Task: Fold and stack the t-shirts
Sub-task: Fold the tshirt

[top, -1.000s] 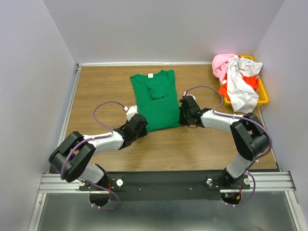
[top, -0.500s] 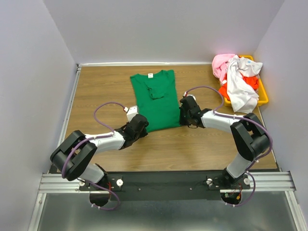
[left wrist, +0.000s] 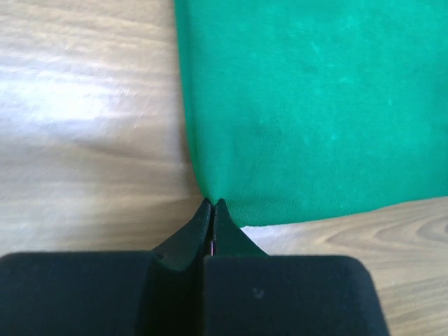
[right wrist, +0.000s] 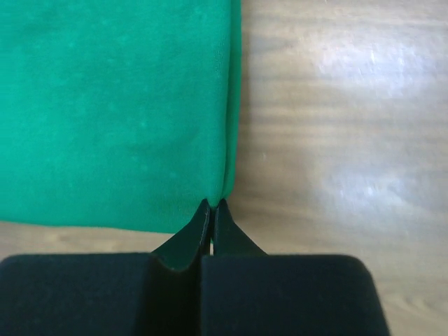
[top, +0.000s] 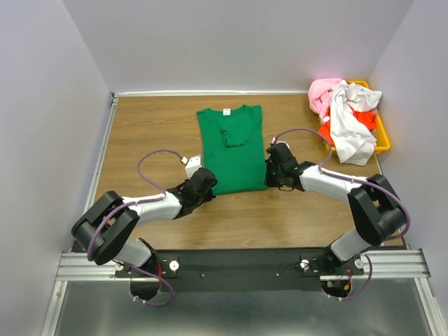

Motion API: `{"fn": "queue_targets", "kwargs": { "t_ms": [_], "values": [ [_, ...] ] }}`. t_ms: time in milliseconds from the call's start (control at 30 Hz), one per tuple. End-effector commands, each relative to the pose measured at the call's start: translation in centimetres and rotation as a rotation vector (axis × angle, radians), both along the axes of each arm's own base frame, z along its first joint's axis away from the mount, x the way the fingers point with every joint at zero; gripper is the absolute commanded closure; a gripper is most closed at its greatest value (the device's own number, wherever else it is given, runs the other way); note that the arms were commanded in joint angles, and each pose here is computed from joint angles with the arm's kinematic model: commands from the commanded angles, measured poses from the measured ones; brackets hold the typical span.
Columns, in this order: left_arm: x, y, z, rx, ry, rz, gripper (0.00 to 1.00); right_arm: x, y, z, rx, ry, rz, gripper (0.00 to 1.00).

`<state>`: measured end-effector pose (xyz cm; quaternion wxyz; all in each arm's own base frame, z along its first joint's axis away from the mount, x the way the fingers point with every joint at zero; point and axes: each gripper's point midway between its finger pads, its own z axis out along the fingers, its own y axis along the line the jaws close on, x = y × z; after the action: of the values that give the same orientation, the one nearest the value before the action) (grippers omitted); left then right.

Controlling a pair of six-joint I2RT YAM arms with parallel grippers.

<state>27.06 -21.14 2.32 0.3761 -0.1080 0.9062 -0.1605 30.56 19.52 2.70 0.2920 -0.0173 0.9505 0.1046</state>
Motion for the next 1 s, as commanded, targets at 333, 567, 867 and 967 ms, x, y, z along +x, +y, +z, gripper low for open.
{"fn": "queue_targets", "kwargs": {
  "t_ms": [333, 567, 867, 967],
  "values": [
    [-5.0, -0.6, 4.8, -0.038, 0.033, -0.156, 1.00, -6.6, -3.0, 4.9, 0.045, 0.062, -0.007, 1.00],
    [-6.8, -1.3, 9.4, -0.143, -0.018, -0.182, 1.00, -8.1, -4.1, 10.3, 0.113, -0.016, -0.048, 0.99],
    [-5.2, -2.9, 15.0, -0.210, -0.152, -0.201, 1.00, -5.3, -6.3, 15.2, 0.042, -0.184, -0.155, 1.00],
    [-3.7, -4.0, 16.1, -0.218, -0.211, -0.204, 1.00, -3.4, -6.8, 15.7, -0.018, -0.229, -0.187, 0.99]
  ]
}}
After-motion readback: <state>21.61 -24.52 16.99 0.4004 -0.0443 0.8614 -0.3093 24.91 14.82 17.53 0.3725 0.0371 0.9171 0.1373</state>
